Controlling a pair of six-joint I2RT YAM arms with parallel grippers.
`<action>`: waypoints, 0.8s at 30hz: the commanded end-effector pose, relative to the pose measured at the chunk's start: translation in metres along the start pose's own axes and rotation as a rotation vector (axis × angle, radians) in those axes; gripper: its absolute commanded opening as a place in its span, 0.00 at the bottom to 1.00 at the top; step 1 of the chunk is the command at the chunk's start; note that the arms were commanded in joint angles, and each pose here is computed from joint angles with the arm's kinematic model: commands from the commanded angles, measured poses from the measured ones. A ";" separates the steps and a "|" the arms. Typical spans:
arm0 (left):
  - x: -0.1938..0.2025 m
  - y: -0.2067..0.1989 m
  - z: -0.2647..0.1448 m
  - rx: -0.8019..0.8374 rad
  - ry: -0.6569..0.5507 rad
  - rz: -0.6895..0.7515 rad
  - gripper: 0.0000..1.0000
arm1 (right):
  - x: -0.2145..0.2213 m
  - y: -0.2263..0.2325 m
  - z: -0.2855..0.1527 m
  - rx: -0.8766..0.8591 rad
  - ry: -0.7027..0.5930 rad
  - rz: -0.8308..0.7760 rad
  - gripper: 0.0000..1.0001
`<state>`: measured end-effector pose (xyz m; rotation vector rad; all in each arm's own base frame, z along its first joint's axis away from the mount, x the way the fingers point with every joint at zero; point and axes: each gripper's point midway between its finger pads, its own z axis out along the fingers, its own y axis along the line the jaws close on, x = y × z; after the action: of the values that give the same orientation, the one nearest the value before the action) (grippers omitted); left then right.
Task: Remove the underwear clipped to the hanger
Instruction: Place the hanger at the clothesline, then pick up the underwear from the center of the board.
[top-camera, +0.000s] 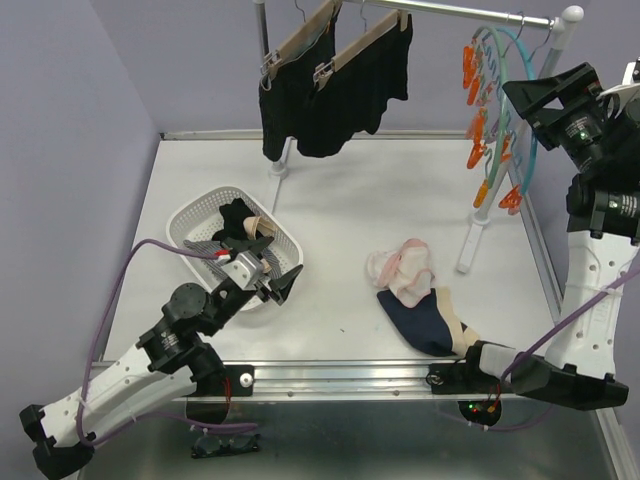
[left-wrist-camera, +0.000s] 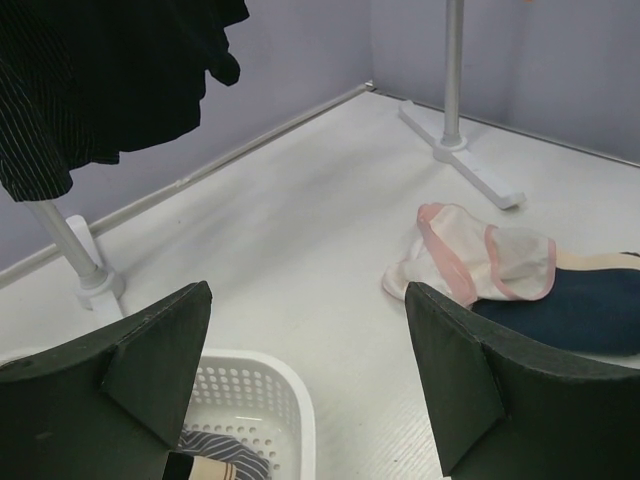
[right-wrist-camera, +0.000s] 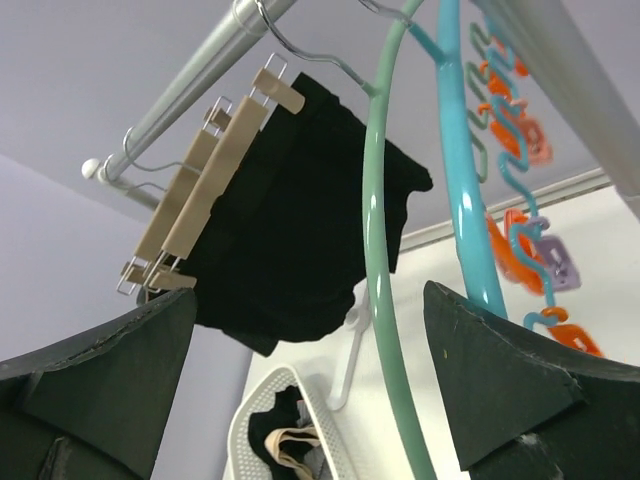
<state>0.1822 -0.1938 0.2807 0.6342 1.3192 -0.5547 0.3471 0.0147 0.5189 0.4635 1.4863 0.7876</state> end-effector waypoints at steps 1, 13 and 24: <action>-0.002 -0.003 0.008 0.011 -0.014 -0.010 0.91 | -0.033 0.029 -0.035 -0.006 -0.154 -0.145 1.00; 0.014 -0.027 0.041 0.076 0.075 -0.138 0.98 | 0.007 0.042 -0.113 -0.067 -0.133 -0.588 1.00; 0.069 -0.067 0.102 0.035 0.301 -0.305 0.88 | 0.114 0.007 -0.167 -0.273 0.128 -0.992 1.00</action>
<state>0.2093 -0.2825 0.2012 0.6740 1.7025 -0.6975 0.1740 0.0576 0.4712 -0.3393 1.4069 0.2049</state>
